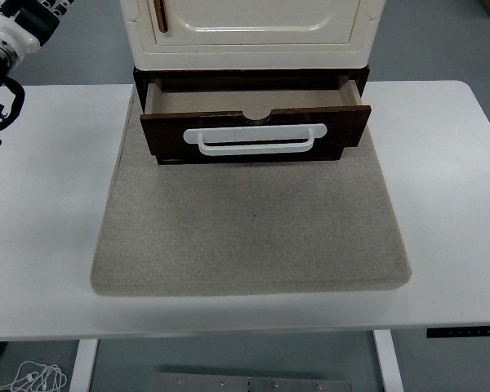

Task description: Open the drawer under the combination cabinet

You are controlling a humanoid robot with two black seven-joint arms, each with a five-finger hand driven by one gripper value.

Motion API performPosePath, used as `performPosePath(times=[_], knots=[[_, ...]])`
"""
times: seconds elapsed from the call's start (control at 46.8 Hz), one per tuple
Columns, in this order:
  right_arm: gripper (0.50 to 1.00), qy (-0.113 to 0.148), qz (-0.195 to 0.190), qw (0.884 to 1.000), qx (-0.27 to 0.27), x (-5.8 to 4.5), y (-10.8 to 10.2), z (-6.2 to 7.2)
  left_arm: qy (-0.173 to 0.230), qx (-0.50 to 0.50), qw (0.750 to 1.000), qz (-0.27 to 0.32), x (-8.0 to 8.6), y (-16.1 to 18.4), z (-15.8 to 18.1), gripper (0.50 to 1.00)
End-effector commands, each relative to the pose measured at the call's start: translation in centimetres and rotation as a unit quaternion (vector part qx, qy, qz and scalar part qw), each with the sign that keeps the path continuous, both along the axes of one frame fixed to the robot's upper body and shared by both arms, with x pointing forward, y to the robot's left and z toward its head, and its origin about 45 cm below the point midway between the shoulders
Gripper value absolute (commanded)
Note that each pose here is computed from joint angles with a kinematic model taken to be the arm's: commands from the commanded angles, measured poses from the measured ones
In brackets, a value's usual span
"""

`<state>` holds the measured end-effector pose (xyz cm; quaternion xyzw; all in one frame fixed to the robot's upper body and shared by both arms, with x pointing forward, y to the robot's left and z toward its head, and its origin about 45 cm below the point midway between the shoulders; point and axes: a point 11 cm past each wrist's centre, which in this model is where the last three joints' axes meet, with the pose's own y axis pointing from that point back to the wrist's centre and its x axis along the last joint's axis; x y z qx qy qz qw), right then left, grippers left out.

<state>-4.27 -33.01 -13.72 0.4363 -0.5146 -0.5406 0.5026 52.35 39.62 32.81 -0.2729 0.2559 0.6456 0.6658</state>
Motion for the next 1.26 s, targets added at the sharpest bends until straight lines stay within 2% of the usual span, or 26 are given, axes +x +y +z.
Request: performPosePath(times=[0.0, 0.256, 0.577, 0.833, 1.239], knots=[[0.928, 0.000, 0.000, 1.000, 0.001, 0.0, 0.0, 0.0, 0.002, -0.013, 1.000, -0.004, -0.2, -0.2, -1.0, 1.000], [0.926, -0.001, -0.002, 1.000, 0.003, 0.0, 0.1, 0.0, -0.015, -0.033, 0.999, -0.024, -0.4, -1.7, -2.4, 1.000], [0.926, -0.004, -0.008, 1.000, 0.003, 0.2, 0.1, 0.0, -0.009, -0.040, 0.999, -0.014, -0.4, -2.2, -3.4, 1.000], [0.928, -0.003, -0.009, 1.000, 0.003, 0.1, 0.1, 0.0, 0.005, -0.051, 0.998, -0.025, -0.2, -4.5, -5.0, 1.000], [0.926, -0.005, -0.010, 1.000, 0.002, 0.2, 0.0, 0.0, 0.009, -0.063, 0.997, -0.035, 0.1, -6.9, -5.8, 1.000]])
